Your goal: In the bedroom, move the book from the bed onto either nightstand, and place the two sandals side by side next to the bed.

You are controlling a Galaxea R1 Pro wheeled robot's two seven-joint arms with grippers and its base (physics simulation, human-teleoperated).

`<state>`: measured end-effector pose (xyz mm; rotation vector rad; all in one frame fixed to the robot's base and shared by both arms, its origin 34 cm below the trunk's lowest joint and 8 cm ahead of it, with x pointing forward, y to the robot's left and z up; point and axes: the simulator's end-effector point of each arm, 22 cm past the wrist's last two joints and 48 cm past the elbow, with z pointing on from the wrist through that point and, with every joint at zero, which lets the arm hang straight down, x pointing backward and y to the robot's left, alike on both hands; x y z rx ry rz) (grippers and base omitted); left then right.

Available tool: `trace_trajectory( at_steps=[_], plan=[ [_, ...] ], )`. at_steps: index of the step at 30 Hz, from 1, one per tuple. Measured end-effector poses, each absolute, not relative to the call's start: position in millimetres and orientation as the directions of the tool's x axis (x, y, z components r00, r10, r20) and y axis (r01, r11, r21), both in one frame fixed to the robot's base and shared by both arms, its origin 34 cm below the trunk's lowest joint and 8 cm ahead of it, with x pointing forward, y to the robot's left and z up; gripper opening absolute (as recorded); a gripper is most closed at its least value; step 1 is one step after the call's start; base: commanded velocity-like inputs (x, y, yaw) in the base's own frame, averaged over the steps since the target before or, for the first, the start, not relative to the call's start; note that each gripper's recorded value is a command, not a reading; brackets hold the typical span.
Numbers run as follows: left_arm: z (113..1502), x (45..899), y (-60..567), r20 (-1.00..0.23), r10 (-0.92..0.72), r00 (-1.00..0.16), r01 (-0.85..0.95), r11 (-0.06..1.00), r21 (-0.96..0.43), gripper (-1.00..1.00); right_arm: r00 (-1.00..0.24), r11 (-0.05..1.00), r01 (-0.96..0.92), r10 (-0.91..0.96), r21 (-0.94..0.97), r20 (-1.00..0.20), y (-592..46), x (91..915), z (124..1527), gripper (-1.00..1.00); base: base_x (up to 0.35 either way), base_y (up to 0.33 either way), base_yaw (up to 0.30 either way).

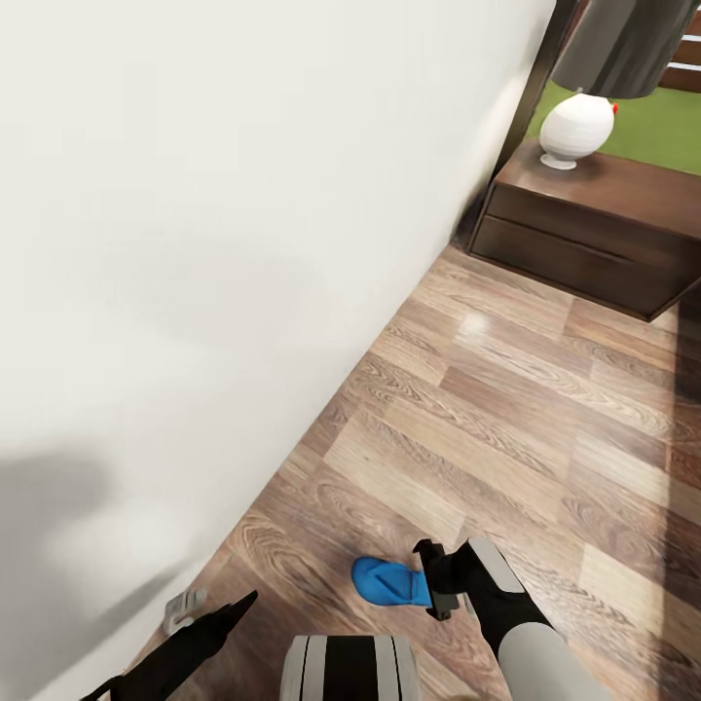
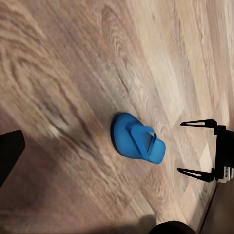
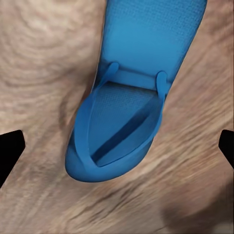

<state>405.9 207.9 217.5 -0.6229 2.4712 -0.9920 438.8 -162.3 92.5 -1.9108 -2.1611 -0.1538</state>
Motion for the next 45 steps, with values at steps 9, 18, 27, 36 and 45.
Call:
trace_trajectory(
  at_steps=[9,18,27,36,45],
  plan=[
    [217.4,406.0,208.0,-0.199,-0.538,-0.819,-0.251,0.648,-0.719,1.00,-0.109,0.135,0.987,0.960,-0.084,0.260,-161.7,439.6,92.7,1.00,0.011,0.003,0.000],
    [217.4,406.0,208.0,-0.199,-0.539,-0.818,-0.252,0.648,-0.719,1.00,-0.109,0.135,0.987,0.959,-0.084,0.260,-161.7,439.2,92.6,1.00,0.000,0.062,0.000],
    [217.4,406.0,208.0,-0.199,-0.539,-0.819,-0.251,0.648,-0.719,1.00,-0.114,0.139,0.987,0.958,-0.081,0.264,-160.8,440.2,93.2,1.00,0.000,0.003,0.000],
    [217.4,405.9,208.0,-0.199,-0.538,-0.819,-0.251,0.648,-0.719,1.00,-0.114,0.140,0.987,0.958,-0.079,0.264,-160.8,441.0,93.4,1.00,0.000,0.000,0.000],
    [217.6,406.1,208.0,-0.200,-0.539,-0.819,-0.251,0.648,-0.719,1.00,-0.116,0.142,0.987,0.957,-0.078,0.265,-160.5,441.3,93.7,1.00,0.000,0.000,0.027]
  ],
)
